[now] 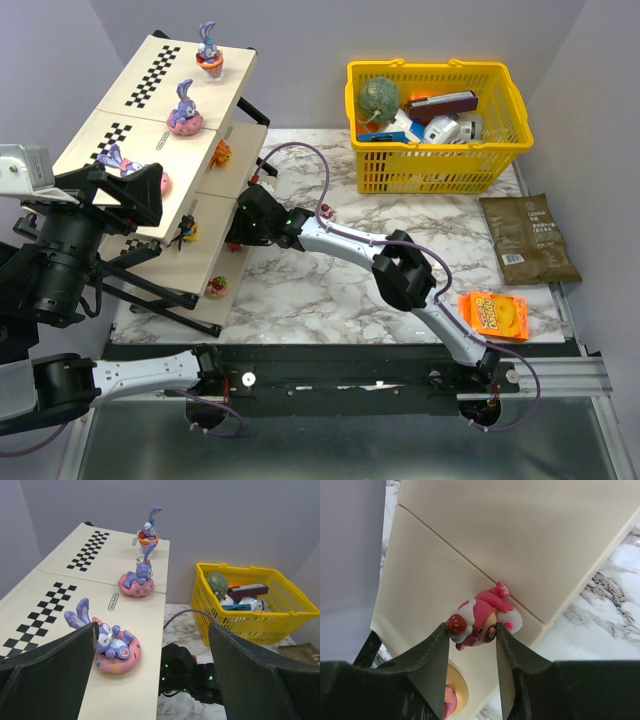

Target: Place and organize the plastic toys onto the shelf

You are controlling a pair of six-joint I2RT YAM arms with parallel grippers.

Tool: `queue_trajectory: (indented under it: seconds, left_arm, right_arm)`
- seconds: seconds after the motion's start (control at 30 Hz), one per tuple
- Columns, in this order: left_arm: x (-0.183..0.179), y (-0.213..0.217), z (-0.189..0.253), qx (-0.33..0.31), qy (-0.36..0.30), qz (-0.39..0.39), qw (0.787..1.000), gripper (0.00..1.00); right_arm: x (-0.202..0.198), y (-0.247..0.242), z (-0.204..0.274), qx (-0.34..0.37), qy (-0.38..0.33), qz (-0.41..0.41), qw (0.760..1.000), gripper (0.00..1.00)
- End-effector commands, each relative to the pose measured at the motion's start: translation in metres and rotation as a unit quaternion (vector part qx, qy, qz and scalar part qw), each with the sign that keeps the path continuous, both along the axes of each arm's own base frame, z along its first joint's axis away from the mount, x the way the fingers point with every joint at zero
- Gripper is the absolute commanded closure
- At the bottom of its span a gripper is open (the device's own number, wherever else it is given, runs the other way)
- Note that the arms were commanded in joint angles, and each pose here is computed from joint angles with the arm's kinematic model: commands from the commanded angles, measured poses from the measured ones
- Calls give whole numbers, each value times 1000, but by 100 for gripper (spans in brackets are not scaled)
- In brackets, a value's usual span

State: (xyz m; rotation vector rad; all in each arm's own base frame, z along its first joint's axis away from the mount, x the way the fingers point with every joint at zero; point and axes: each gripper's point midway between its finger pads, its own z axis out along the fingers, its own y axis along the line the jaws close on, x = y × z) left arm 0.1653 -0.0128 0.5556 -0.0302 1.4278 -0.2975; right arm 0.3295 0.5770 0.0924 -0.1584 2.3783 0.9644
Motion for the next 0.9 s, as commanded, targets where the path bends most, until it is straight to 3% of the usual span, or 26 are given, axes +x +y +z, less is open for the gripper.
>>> queue_trajectory:
  seconds: [0.0, 0.37, 0.87]
  left_arm:
    - [2, 2, -3, 9, 6, 14, 1000, 1]
    - [-2, 10, 1, -2, 10, 14, 1000, 1]
    - [-1, 8, 0, -2, 10, 14, 1000, 1]
  right_arm:
    - [-1, 4, -10, 0, 3, 5, 1000, 60]
    - [2, 13, -4, 23, -8, 13, 1000, 50]
    - [4, 11, 11, 35, -14, 10, 999, 46]
